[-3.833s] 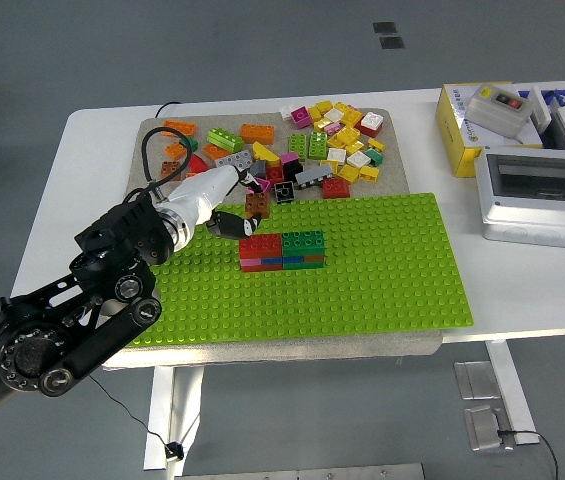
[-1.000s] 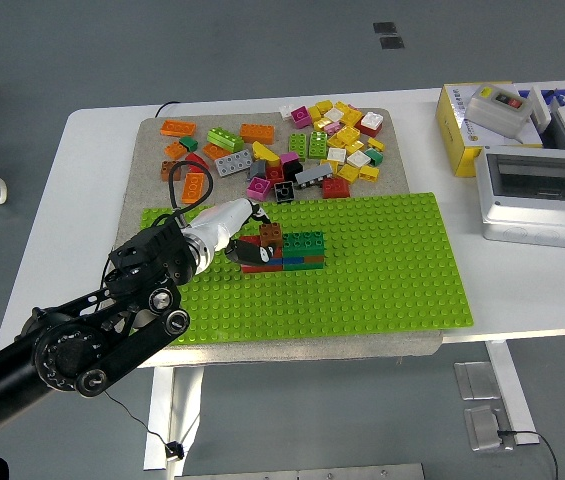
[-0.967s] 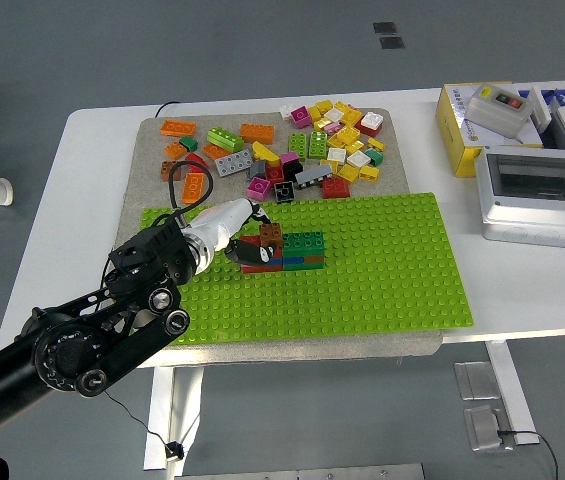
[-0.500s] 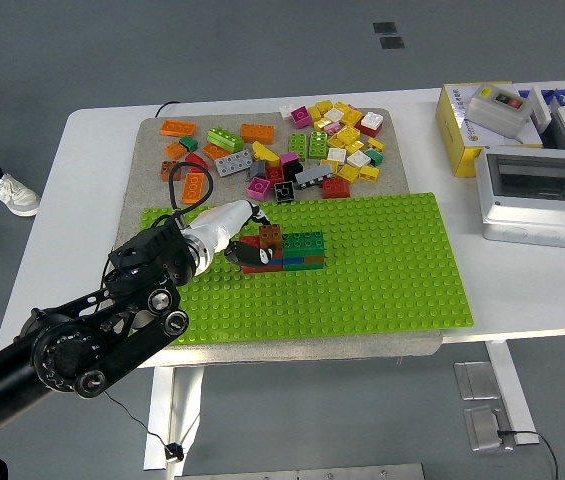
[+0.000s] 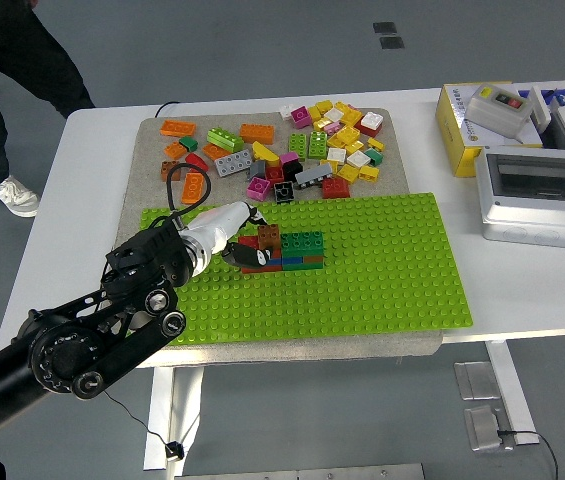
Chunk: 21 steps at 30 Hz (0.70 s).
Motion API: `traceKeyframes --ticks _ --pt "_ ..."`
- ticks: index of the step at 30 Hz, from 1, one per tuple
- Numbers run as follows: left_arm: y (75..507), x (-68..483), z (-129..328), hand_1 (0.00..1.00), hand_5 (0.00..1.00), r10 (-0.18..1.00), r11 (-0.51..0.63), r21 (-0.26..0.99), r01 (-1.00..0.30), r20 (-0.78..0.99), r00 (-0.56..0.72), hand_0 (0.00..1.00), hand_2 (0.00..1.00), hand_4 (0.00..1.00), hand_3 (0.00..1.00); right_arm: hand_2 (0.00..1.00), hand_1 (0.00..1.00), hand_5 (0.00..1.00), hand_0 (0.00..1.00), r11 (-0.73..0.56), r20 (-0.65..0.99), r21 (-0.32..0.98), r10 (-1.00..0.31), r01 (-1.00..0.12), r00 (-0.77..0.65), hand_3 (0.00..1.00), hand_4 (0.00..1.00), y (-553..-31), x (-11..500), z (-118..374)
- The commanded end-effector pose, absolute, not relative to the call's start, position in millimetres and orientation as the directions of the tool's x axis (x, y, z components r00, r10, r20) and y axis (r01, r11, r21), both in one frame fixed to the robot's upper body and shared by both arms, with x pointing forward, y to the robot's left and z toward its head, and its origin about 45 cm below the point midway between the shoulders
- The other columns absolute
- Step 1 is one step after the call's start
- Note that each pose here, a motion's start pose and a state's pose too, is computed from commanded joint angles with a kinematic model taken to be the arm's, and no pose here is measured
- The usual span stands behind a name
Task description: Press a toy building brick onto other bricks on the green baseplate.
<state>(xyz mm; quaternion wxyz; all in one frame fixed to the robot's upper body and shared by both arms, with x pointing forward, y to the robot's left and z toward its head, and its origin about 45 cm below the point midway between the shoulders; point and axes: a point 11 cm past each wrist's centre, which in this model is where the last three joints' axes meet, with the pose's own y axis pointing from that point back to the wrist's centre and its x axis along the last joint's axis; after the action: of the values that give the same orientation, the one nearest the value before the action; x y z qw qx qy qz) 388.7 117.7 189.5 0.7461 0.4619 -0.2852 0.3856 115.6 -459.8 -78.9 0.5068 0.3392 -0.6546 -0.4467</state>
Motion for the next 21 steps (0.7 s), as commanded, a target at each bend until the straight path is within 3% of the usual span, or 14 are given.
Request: traceKeyframes --ticks 21 --pt "116.8 387.2 187.5 0.872 0.219 0.304 0.283 0.485 -0.828 0.773 0.557 0.925 0.885 0.580 0.625 0.677 0.642 0.998 0.704 0.376 0.364 0.927 -0.895 0.004 -0.259 0.747 0.606 -460.0 116.8 -78.7"
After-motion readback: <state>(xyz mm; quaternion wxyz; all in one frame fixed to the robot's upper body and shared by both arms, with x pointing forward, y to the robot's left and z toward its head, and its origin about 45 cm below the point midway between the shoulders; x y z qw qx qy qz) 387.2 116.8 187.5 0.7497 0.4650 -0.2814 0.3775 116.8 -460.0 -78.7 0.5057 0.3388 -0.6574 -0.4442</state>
